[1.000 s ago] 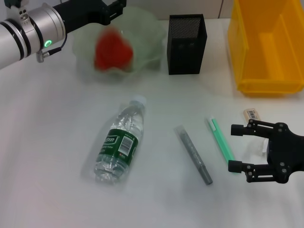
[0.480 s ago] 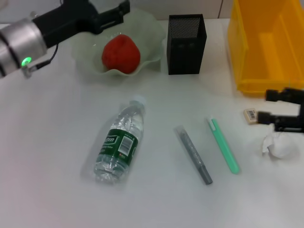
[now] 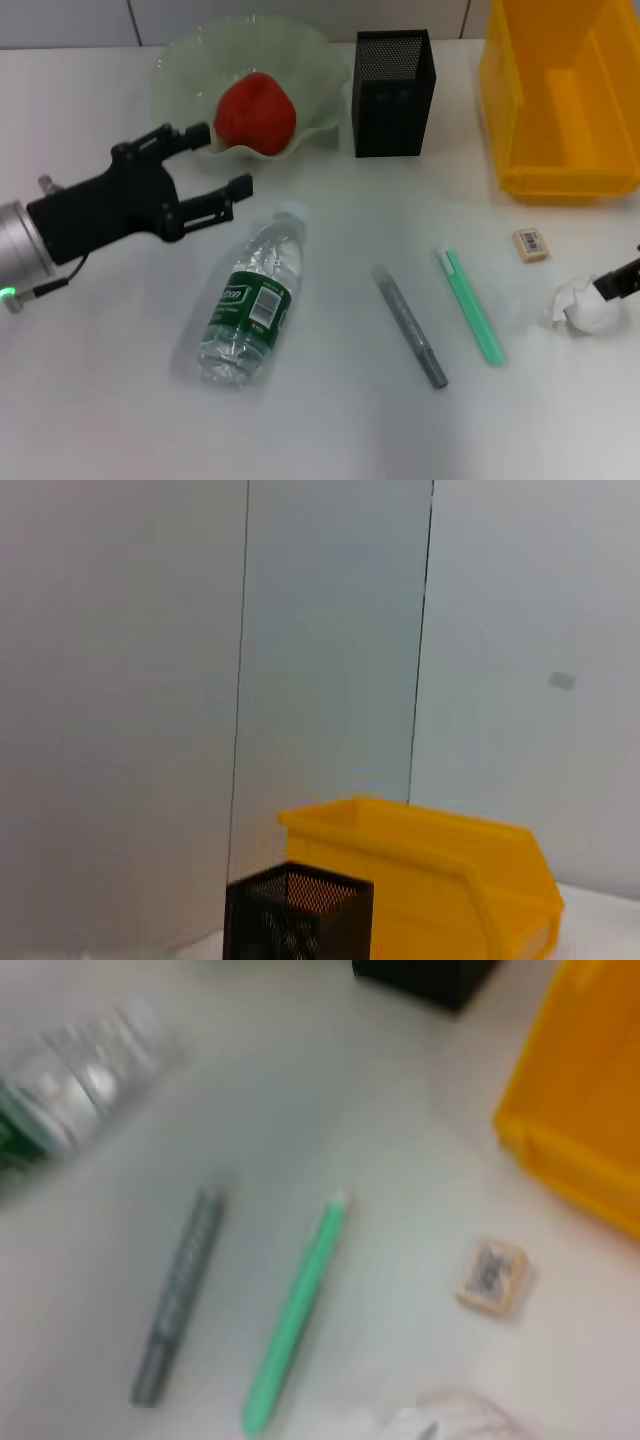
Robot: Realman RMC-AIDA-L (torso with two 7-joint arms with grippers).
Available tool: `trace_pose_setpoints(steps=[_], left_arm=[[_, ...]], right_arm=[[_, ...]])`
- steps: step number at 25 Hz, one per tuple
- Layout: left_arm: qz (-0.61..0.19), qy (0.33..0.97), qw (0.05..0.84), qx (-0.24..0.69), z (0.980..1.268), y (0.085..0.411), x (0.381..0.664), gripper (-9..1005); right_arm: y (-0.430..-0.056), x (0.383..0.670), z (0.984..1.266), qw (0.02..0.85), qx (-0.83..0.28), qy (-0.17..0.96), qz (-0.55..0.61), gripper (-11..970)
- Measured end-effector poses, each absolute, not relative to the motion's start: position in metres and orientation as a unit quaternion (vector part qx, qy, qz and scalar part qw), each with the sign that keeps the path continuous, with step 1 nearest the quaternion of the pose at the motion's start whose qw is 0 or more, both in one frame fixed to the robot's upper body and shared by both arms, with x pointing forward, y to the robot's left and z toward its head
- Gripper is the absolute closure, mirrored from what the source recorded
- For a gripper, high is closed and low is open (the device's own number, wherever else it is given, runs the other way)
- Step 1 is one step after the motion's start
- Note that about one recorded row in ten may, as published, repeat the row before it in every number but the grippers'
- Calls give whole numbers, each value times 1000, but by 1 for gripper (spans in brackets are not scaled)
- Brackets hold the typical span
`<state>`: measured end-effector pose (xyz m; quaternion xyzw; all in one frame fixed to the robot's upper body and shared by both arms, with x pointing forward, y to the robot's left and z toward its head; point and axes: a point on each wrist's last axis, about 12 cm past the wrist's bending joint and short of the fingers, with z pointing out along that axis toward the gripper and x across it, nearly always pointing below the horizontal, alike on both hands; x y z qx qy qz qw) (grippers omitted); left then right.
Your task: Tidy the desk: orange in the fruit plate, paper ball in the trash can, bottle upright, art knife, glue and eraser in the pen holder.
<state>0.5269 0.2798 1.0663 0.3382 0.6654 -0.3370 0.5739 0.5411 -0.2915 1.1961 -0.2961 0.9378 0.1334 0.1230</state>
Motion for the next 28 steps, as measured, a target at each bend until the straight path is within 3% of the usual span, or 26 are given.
trace_pose_setpoints(steps=[5, 22, 28], left_arm=[[-337, 673, 570, 330, 1060, 283, 520, 141], [-328, 678, 569, 330, 1059, 284, 522, 145], [-320, 678, 572, 332, 1059, 285, 524, 147]], right_arm=[[-267, 551, 1179, 73, -292, 950, 82, 136], [-258, 566, 1133, 49, -270, 958, 81, 164], [-255, 567, 1135, 66, -273, 954, 101, 344]])
